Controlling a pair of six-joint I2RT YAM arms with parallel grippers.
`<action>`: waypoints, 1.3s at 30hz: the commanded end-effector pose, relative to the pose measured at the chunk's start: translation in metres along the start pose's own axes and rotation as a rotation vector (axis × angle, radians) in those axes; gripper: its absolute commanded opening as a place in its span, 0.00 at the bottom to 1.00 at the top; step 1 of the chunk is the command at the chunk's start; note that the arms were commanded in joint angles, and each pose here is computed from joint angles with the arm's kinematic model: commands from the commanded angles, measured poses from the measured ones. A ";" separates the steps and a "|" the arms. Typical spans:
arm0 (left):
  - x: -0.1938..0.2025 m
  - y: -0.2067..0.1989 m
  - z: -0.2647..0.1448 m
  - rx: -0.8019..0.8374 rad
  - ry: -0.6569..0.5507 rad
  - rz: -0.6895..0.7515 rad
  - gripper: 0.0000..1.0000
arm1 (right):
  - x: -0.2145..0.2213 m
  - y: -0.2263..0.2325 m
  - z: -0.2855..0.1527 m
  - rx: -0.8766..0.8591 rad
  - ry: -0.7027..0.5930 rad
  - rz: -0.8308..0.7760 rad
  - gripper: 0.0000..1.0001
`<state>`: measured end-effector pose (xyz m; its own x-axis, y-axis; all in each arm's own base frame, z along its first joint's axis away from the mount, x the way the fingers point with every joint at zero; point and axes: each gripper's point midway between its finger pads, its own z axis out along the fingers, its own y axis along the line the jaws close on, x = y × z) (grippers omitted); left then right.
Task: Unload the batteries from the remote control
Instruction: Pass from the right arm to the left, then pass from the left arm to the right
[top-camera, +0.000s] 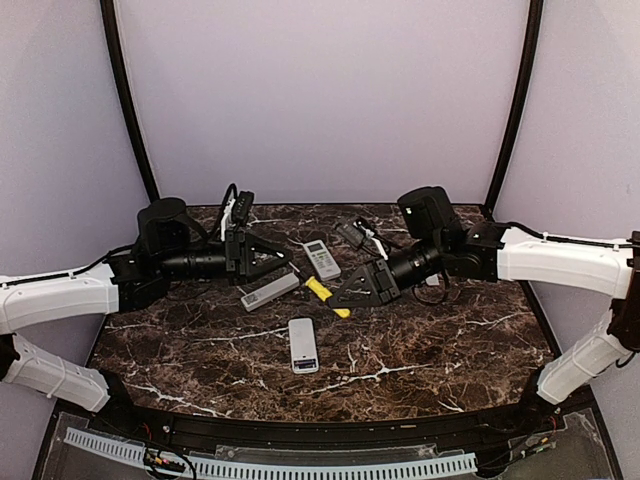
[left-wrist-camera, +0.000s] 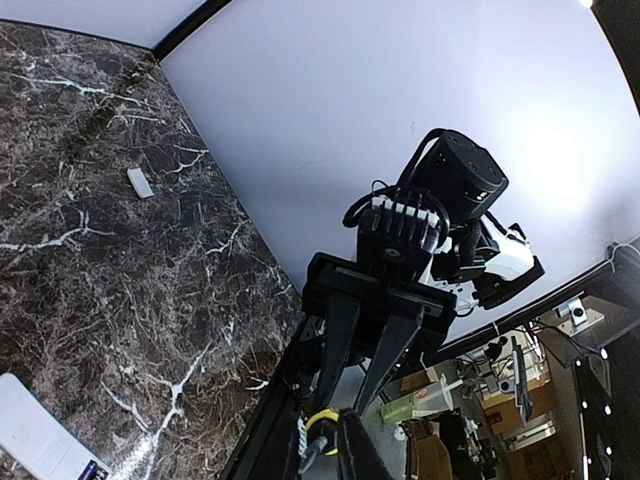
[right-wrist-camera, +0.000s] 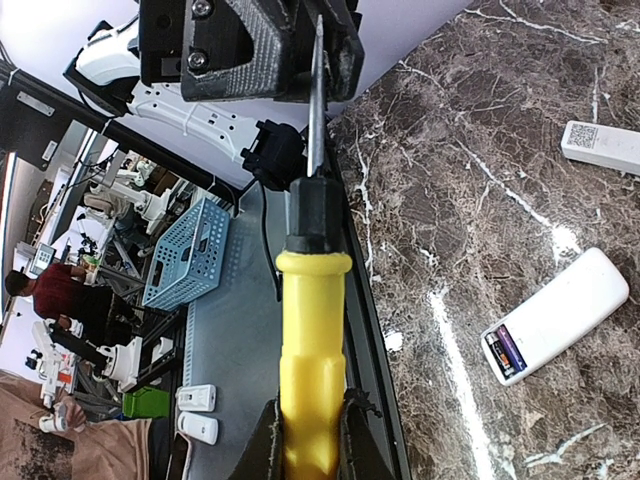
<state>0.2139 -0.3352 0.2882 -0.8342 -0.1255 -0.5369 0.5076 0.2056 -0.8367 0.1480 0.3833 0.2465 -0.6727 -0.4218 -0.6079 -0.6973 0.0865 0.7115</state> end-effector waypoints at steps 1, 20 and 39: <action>0.000 -0.002 -0.001 0.022 -0.004 0.010 0.10 | -0.008 0.001 -0.002 -0.014 -0.029 -0.025 0.00; -0.042 -0.016 -0.015 0.057 -0.248 -0.061 0.00 | -0.053 0.002 -0.042 0.121 -0.349 0.008 0.82; -0.064 -0.047 -0.032 0.175 -0.367 -0.042 0.00 | -0.087 0.026 -0.053 -0.016 -0.655 0.119 0.62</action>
<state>0.2444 -0.3126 0.3470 -0.7595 -0.4555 -0.4645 0.4867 0.0759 -0.8703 0.2125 0.3633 0.3119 -0.7763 0.2130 -0.5932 -0.5647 0.1829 0.8047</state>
